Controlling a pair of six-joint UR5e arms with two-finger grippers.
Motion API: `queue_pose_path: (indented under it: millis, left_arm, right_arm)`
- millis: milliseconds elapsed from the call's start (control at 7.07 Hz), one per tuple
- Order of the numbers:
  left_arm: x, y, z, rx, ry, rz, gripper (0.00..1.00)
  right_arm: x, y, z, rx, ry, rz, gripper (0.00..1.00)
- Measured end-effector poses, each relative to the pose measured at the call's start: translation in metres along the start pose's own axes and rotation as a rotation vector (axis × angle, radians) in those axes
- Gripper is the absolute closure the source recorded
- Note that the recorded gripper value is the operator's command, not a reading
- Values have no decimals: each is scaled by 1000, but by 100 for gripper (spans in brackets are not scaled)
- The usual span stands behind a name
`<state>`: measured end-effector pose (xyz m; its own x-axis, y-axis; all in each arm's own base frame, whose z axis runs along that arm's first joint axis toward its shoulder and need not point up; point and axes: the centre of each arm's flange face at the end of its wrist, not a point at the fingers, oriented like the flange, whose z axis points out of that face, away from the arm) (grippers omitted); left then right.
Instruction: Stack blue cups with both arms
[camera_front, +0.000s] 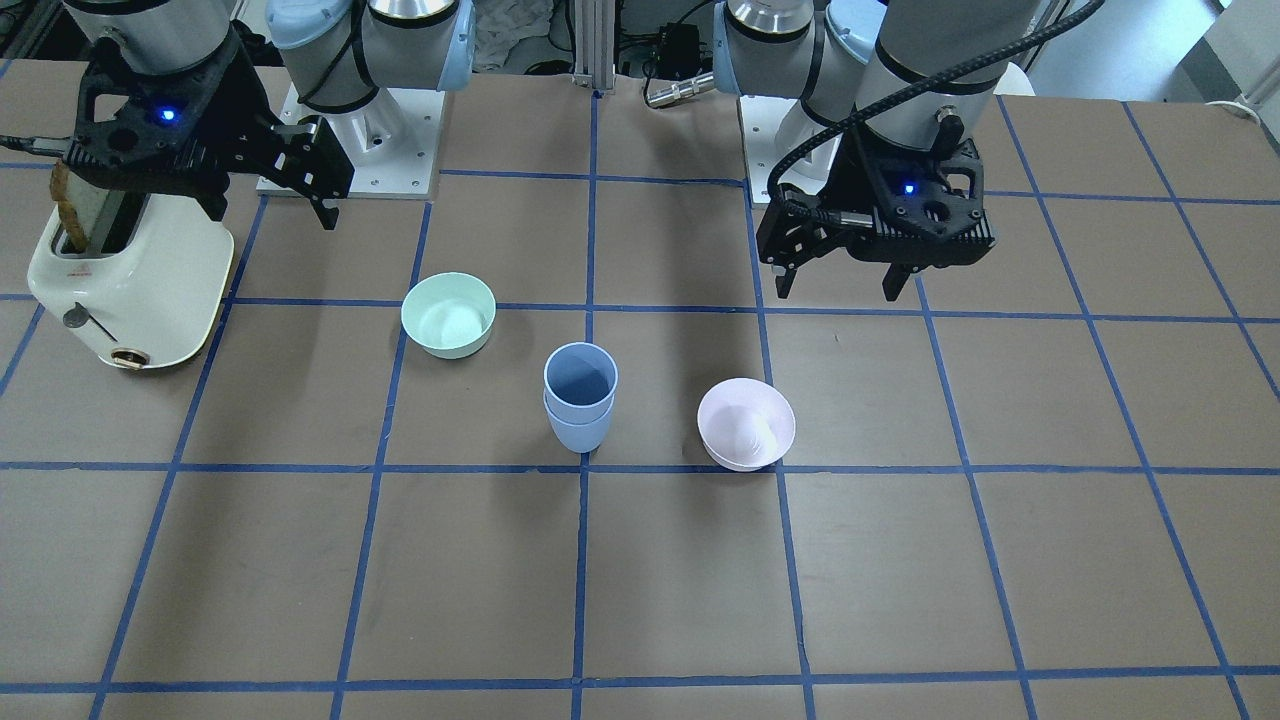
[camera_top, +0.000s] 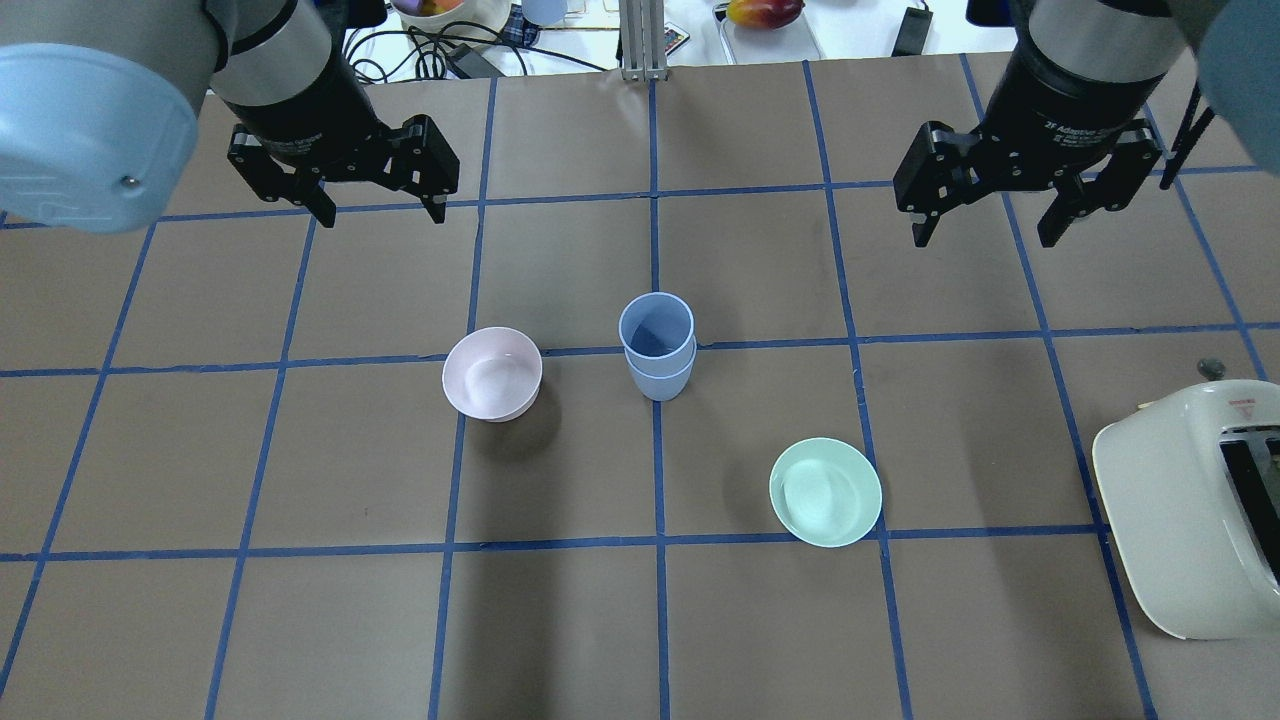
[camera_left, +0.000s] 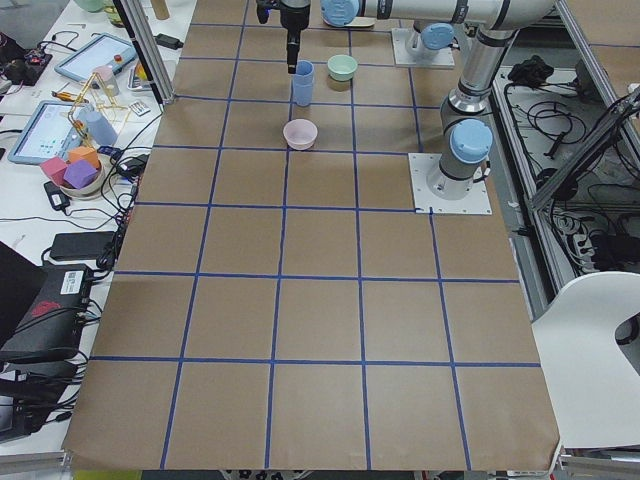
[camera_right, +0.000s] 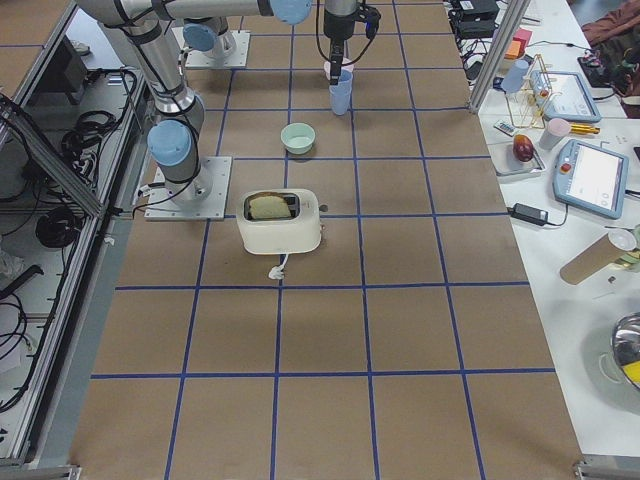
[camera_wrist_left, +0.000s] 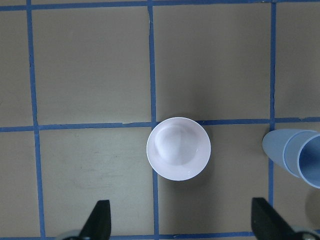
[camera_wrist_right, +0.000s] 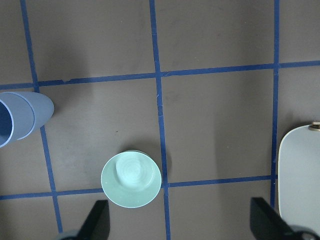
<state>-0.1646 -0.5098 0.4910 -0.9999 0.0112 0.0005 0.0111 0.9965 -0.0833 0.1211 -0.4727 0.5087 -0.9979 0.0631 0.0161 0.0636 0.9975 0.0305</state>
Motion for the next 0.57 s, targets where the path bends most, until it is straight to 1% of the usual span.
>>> queue_pose_path:
  millis: [566]
  left_arm:
    - [0, 0, 0, 0, 0, -1, 0]
  right_arm:
    - [0, -1, 2, -2, 0, -1, 0]
